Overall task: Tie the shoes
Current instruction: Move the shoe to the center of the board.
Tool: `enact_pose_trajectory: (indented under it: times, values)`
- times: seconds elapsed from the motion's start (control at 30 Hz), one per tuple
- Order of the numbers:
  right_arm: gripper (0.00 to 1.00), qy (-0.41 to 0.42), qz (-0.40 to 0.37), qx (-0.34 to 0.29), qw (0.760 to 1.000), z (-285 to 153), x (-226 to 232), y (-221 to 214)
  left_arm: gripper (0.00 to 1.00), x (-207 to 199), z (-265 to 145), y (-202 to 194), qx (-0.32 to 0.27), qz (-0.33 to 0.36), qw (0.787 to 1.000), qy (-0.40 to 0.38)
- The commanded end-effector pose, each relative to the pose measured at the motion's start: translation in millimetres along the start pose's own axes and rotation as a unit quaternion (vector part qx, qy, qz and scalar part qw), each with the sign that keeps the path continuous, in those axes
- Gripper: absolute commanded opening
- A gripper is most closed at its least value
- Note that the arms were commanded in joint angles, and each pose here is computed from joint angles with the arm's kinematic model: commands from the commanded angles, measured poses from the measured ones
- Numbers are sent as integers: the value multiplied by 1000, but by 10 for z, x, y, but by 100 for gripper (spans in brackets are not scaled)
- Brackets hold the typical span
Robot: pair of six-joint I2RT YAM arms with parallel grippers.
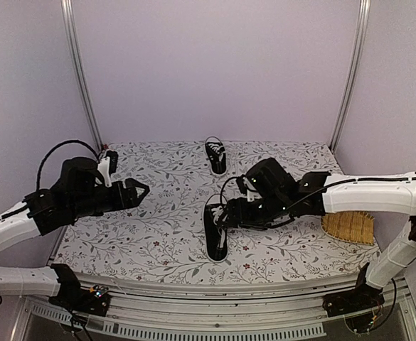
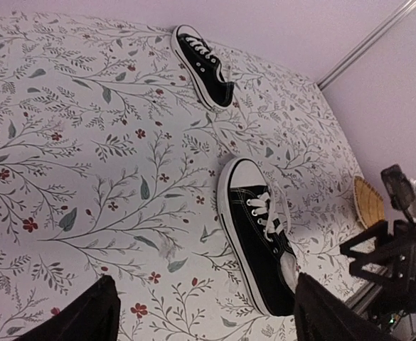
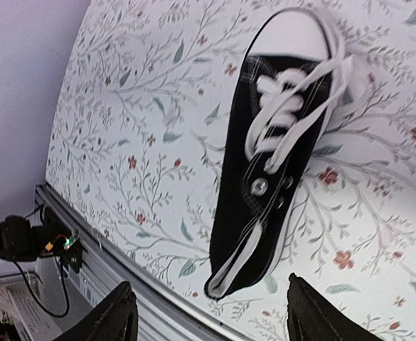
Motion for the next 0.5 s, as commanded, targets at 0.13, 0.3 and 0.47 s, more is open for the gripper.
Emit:
enact_pose_trajectory:
  times: [0.13,0.3,0.47]
  values:
    - [74,13,32,-77,996,-52,-520,819,84,-693,555,-302,30,0,998,-63]
    - [73,43,70,-85,993,150,-718,1064,71,-881,961,-513,76,17,995,-67]
    - [74,60,98,-56,992,508,-797,1070,66,-958,1219,-617,98,21,993,-61]
Point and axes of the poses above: each gripper's point midway between its finger pads, its own z axis out along the fingers, its own x axis along the line the jaws close on, y = z × x, the point moved 4 cm from there along -z, back along the fingers, and after that the axes turned 1 degree about z, right-handed, at the moved point
